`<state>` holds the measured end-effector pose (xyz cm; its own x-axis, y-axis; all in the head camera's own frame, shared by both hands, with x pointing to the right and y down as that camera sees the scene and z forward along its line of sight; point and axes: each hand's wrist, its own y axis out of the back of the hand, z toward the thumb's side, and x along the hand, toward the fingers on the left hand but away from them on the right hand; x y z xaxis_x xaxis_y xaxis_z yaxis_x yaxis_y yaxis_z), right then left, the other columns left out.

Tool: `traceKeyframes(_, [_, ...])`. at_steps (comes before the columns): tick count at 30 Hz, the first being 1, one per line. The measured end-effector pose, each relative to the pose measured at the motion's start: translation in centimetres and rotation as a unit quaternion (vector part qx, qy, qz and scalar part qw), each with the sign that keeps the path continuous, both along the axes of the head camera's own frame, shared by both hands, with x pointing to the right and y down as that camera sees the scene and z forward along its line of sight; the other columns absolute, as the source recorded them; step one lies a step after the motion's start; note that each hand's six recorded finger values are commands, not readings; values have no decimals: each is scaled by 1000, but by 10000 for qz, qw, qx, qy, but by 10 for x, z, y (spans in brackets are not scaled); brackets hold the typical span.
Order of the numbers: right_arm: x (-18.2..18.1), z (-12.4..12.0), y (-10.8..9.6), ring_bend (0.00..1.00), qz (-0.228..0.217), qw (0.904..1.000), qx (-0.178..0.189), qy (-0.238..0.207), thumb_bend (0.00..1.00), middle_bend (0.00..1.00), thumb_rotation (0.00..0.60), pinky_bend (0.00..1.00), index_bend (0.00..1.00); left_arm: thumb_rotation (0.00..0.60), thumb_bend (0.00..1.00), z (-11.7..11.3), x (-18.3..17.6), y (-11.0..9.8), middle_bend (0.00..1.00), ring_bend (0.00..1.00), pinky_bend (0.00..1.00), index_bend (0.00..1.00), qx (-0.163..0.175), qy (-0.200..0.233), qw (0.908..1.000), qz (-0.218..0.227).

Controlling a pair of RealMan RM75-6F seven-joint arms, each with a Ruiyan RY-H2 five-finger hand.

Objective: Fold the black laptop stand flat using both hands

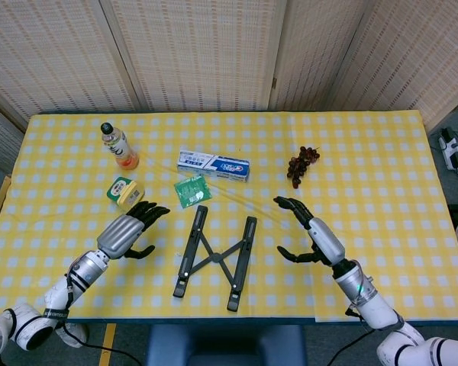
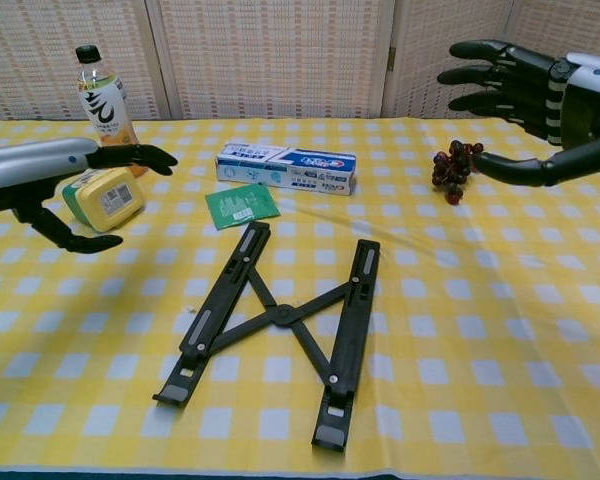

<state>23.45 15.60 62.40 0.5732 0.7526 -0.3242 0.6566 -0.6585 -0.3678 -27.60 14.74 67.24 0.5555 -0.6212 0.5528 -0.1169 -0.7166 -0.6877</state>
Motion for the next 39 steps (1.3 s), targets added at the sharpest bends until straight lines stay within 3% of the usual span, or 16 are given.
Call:
traceKeyframes(4, [-11, -2, 12, 402, -642, 9951, 482, 584, 366, 383, 600, 217, 350, 600, 281, 16, 13, -5, 127, 0, 38, 102, 175, -134, 9995, 241])
traceKeyframes(10, [-28, 7, 27, 558, -1487, 9747, 979, 1349, 365, 522, 600, 419, 472, 600, 215, 40, 32, -12, 97, 0, 38, 52, 523, -410, 9961, 580])
traceKeyframes(14, [-40, 18, 34, 621, -1903, 9595, 1170, 1715, 365, 583, 600, 495, 511, 600, 208, 55, 45, -15, 79, 0, 38, 42, 697, -553, 9935, 715])
traceKeyframes(29, [-73, 62, 41, 862, -2649, 9017, 2113, 2686, 301, 822, 600, 811, 668, 600, 194, 86, 86, -26, 65, 0, 19, 27, 698, -619, 9944, 491])
traceKeyframes(35, [-82, 77, 46, 895, -2793, 8875, 2330, 2830, 298, 849, 600, 848, 690, 600, 194, 90, 91, -27, 62, 0, 16, 23, 672, -600, 9950, 434])
traceKeyframes(39, [-85, 81, 51, 905, -2821, 8888, 2304, 2781, 263, 861, 600, 859, 696, 600, 194, 91, 92, -27, 62, 0, 14, 20, 654, -586, 9953, 401])
